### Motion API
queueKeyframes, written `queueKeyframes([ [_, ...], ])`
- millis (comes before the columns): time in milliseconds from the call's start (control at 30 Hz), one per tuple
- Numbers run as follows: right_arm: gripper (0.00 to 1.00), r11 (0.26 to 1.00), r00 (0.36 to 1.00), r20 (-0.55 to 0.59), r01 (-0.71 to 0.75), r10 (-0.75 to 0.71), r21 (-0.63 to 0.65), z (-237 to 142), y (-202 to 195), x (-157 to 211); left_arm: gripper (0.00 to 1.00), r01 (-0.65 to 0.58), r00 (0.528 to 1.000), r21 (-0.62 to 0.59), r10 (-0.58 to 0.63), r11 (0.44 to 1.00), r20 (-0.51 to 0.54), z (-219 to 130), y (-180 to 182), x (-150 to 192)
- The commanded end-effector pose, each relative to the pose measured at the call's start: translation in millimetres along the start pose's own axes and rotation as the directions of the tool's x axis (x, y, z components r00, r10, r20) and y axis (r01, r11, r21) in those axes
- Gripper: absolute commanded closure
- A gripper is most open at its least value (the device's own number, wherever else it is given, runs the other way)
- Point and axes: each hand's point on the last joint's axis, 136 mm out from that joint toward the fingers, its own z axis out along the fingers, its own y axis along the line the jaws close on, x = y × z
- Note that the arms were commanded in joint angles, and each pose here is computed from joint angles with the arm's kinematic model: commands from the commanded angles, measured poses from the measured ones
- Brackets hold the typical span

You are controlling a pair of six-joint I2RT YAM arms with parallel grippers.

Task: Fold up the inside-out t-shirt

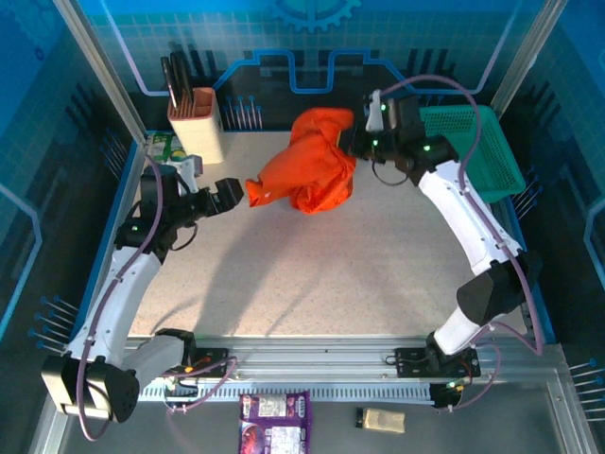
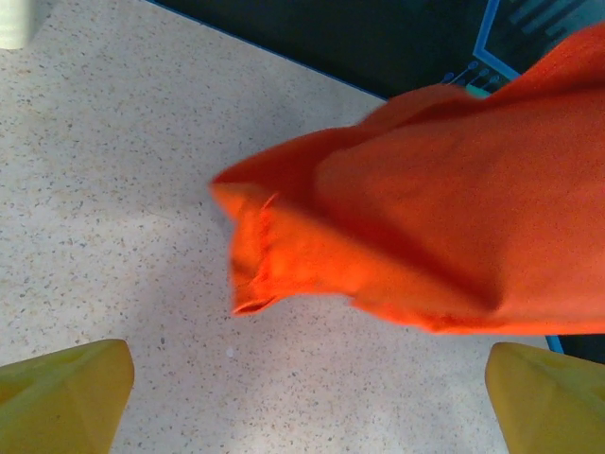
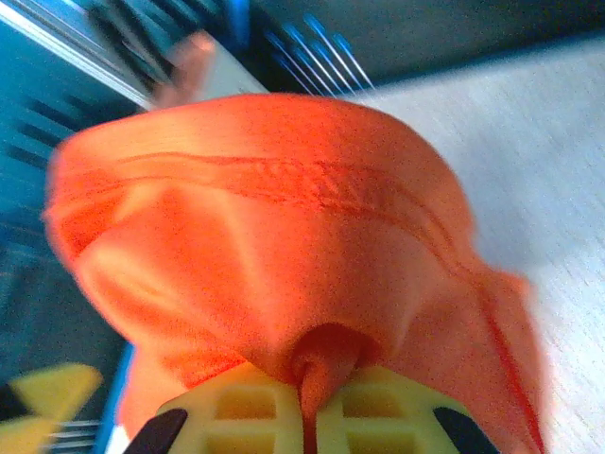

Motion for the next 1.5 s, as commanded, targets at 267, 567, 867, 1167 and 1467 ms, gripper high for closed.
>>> queueKeyframes([
  [267,0.59,0.89,0.991,-0.135,0.061,0.001,0.452,6,-141,72,0.25,0.047,0.943,-0.066,-0.066,0.997,-0.327,53,26,96],
  [567,0.44,0.921,0.912,-0.386,0.26,-0.136,0.291,58,-123,124,0.4,0.023,0.887,-0.223,-0.123,0.975,-0.446,86,56,150],
  [867,0.37,0.811,0.819,-0.513,0.472,-0.258,0.346,107,-128,150,0.37,0.013,0.832,-0.257,-0.153,0.966,-0.533,117,70,181],
  [1167,0.39,0.779,0.794,-0.526,0.525,-0.303,0.343,147,-131,140,0.45,0.01,0.829,-0.261,-0.153,0.965,-0.538,140,76,187],
  [1467,0.92,0.807,0.827,-0.498,0.469,-0.26,0.359,143,-135,119,0.95,-0.033,0.861,-0.273,-0.111,0.961,-0.496,136,81,171],
])
